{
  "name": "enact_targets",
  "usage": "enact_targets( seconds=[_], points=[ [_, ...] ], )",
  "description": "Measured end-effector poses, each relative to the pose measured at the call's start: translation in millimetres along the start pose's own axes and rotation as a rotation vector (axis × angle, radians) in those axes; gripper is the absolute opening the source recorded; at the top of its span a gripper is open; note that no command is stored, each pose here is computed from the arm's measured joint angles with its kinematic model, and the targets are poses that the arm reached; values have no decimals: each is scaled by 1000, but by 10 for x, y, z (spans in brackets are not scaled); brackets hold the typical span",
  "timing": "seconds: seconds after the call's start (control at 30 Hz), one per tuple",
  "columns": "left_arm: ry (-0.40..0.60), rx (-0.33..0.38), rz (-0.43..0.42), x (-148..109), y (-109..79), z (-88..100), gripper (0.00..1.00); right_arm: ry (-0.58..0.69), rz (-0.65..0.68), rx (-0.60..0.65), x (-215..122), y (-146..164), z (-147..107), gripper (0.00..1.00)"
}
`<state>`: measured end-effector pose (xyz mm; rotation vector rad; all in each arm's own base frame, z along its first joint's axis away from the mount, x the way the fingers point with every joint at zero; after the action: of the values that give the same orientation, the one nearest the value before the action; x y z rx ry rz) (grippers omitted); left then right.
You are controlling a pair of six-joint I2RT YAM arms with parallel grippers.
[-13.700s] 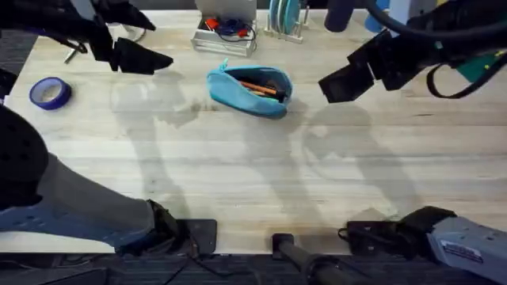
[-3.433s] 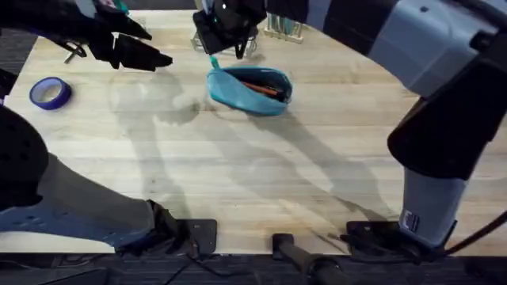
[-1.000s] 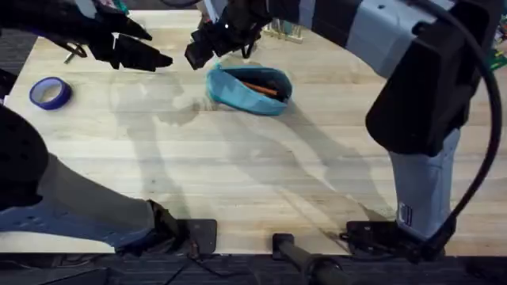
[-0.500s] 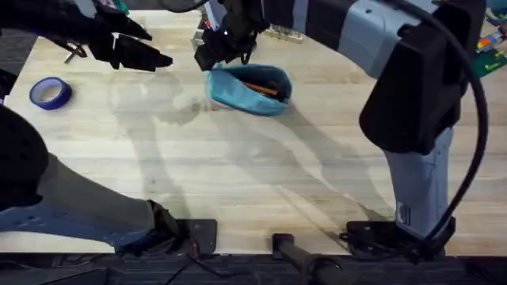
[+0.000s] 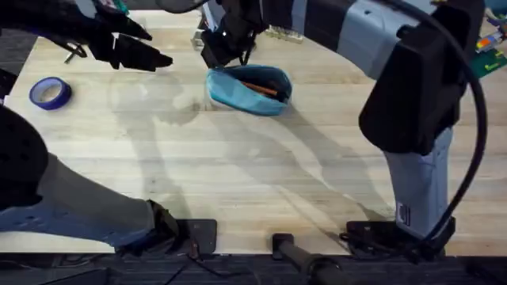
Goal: Unzip the bag, pick up the pens from the table one at a time and place them inside, then zip the bag closed.
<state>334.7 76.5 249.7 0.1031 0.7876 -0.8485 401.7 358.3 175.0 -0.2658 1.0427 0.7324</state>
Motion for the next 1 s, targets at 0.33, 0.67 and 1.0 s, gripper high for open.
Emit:
enact_targets(
  seconds=[0.33,0.67,1.0],
  points=[
    [0,0,0,0,0,0,995,-4,-4,-1,-40,1,27,31],
    [0,0,0,0,0,0,995,10,-9,4,-168,2,56,31],
    [0,0,0,0,0,0,995,23,-14,-5,-200,1,44,31]
  ],
)
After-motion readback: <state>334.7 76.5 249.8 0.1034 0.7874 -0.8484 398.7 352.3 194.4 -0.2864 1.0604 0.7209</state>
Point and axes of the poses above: each hand's point on the last joint's axis, 136 mm out from that joint toward the fingers, its own x axis out along the fingers, its own y axis along the line the jaws close on, z = x × y, the point moved 7 cm from there along -x, back along the fingers, and after that the axes turned 5 degrees about -x, right-handed, at the moved point
